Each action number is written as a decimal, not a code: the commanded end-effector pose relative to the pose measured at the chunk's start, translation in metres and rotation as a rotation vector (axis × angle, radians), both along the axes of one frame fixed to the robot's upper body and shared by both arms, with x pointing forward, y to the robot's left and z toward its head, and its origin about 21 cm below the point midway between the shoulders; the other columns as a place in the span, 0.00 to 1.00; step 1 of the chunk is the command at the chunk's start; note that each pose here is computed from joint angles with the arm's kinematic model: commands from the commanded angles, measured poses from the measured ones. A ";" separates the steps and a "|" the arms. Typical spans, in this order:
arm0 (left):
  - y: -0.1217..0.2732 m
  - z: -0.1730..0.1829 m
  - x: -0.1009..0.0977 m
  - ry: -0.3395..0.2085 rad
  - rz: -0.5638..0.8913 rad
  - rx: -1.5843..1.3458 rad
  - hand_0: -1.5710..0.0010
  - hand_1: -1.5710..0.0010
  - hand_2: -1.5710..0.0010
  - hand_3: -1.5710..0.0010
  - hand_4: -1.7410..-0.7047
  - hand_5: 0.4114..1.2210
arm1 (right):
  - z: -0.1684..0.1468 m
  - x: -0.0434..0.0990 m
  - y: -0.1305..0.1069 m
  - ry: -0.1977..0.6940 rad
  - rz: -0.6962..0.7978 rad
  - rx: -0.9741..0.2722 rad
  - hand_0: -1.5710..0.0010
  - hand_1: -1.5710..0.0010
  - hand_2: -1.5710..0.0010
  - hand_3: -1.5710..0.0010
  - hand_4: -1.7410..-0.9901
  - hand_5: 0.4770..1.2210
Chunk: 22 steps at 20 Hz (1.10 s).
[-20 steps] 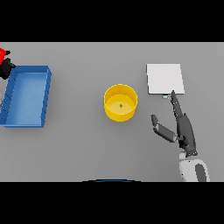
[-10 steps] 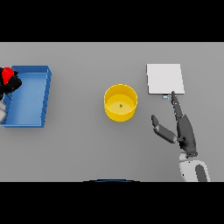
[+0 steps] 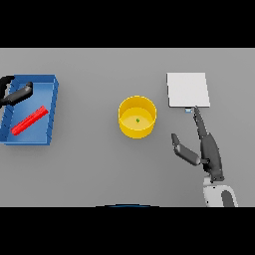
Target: Pick up the red beaker and tilt it to pour out 1 green nut into yellow bowl. Pick up the yellow bowl and place it on the metallic measuring scale.
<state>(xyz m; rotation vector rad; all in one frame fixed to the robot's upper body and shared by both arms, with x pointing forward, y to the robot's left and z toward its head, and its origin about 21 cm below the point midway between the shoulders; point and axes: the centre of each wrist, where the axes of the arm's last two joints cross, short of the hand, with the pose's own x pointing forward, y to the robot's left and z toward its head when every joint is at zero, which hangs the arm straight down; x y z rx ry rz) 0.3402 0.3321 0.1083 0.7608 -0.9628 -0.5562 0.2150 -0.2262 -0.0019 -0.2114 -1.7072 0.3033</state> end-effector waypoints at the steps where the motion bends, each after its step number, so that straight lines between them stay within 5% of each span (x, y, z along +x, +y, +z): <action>1: 0.000 0.001 0.000 -0.002 -0.003 -0.004 0.88 0.90 0.90 0.90 0.91 0.33 | 0.001 -0.001 0.001 0.005 0.006 0.001 1.00 1.00 1.00 1.00 0.74 0.26; 7: -0.002 0.004 0.007 -0.089 -0.017 -0.051 0.97 0.97 0.97 0.97 0.92 0.32 | 0.007 0.004 0.006 0.020 0.001 -0.085 1.00 1.00 1.00 1.00 0.72 0.25; 10: -0.004 0.008 0.007 -0.102 -0.031 -0.049 0.98 0.99 0.99 0.99 0.93 0.34 | 0.018 0.020 0.004 -0.013 0.127 -0.144 1.00 1.00 1.00 1.00 0.75 0.31; 16: -0.008 0.000 0.007 -0.092 -0.022 -0.065 1.00 1.00 1.00 1.00 0.91 0.37 | 0.043 0.048 0.011 -0.033 0.311 -0.480 1.00 1.00 1.00 1.00 0.62 0.28; 22: -0.005 0.000 0.005 -0.089 -0.024 -0.052 1.00 1.00 1.00 1.00 0.91 0.38 | 0.069 0.081 0.031 -0.101 0.523 -0.837 1.00 1.00 1.00 1.00 0.63 0.25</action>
